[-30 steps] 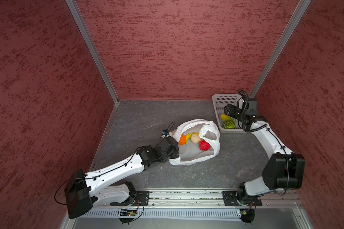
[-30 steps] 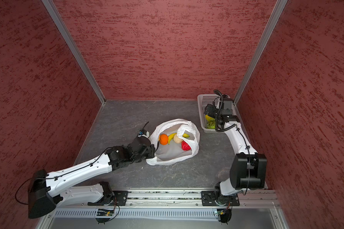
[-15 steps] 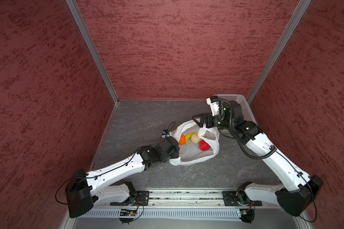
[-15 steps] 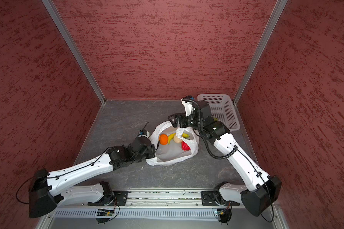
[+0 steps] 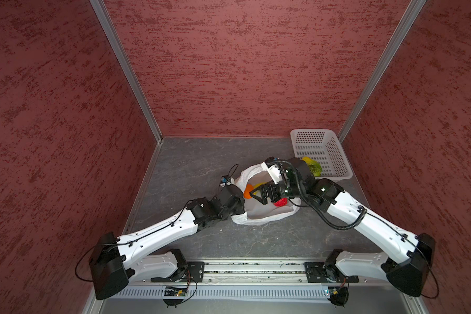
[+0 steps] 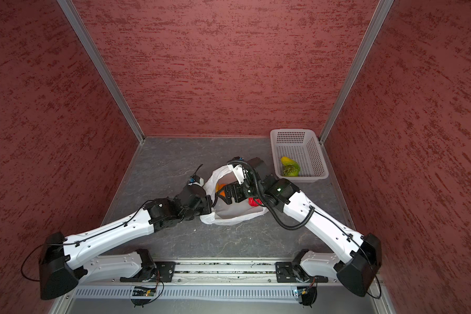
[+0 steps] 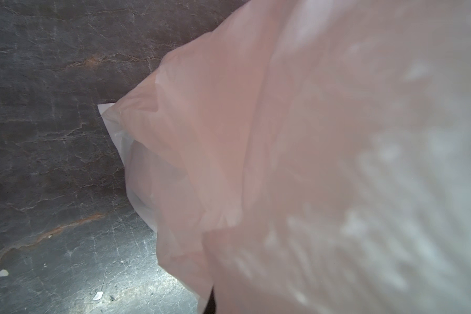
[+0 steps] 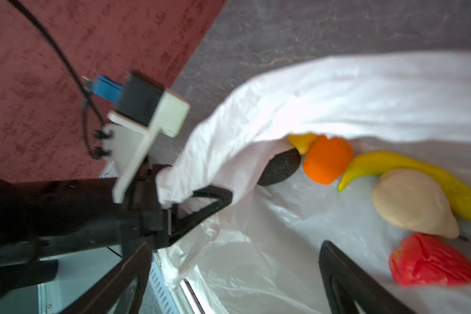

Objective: Untie the knot of the plastic bag and take out the fruit
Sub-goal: Pick up the fruit from the plastic bag, then place the fruit in the basket.

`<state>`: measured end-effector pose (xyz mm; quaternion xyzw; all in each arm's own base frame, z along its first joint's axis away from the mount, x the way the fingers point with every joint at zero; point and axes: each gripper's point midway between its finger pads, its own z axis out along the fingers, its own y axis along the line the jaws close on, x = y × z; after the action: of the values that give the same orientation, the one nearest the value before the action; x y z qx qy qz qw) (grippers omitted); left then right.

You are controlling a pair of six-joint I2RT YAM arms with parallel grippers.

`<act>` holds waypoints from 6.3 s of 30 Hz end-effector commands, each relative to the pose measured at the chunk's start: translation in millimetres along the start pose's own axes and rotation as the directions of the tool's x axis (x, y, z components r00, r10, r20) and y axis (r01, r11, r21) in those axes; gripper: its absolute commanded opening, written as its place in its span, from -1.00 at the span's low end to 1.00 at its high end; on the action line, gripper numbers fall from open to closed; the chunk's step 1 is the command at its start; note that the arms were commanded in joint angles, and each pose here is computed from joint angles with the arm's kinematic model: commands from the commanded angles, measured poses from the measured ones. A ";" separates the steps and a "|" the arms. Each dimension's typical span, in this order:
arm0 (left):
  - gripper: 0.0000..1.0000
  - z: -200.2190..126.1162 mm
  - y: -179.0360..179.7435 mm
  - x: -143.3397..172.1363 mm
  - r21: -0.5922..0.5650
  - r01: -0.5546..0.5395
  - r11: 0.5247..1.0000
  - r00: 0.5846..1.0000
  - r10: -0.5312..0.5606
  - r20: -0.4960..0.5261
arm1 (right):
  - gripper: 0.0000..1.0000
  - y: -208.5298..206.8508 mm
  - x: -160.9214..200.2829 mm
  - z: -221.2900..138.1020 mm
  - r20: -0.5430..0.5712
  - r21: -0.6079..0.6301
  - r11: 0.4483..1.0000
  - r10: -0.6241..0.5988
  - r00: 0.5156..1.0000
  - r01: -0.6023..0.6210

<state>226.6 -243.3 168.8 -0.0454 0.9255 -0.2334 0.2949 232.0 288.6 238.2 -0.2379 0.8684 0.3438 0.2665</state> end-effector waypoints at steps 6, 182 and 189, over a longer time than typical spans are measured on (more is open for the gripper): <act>-1.00 -9.0 -19.7 -19.3 0.061 0.018 0.998 0.998 -0.021 0.051 | 0.89 -36.0 40.9 33.5 -0.086 0.139 0.981 -0.123 0.989 0.134; -1.00 7.2 -1.8 14.0 0.009 -0.110 0.994 0.994 0.110 -0.022 | 0.63 -415.4 -80.2 -149.4 0.630 0.511 0.539 0.295 0.718 -0.669; -1.00 7.6 -0.1 13.4 0.006 -0.102 0.995 0.995 0.102 -0.015 | 0.75 -312.9 -109.3 -125.9 0.564 0.402 0.738 0.268 0.782 -0.543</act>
<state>220.3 -253.5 158.1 0.0032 0.9290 -0.2257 0.2932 479.3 -31.7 214.4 0.1916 0.8672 0.1222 0.4432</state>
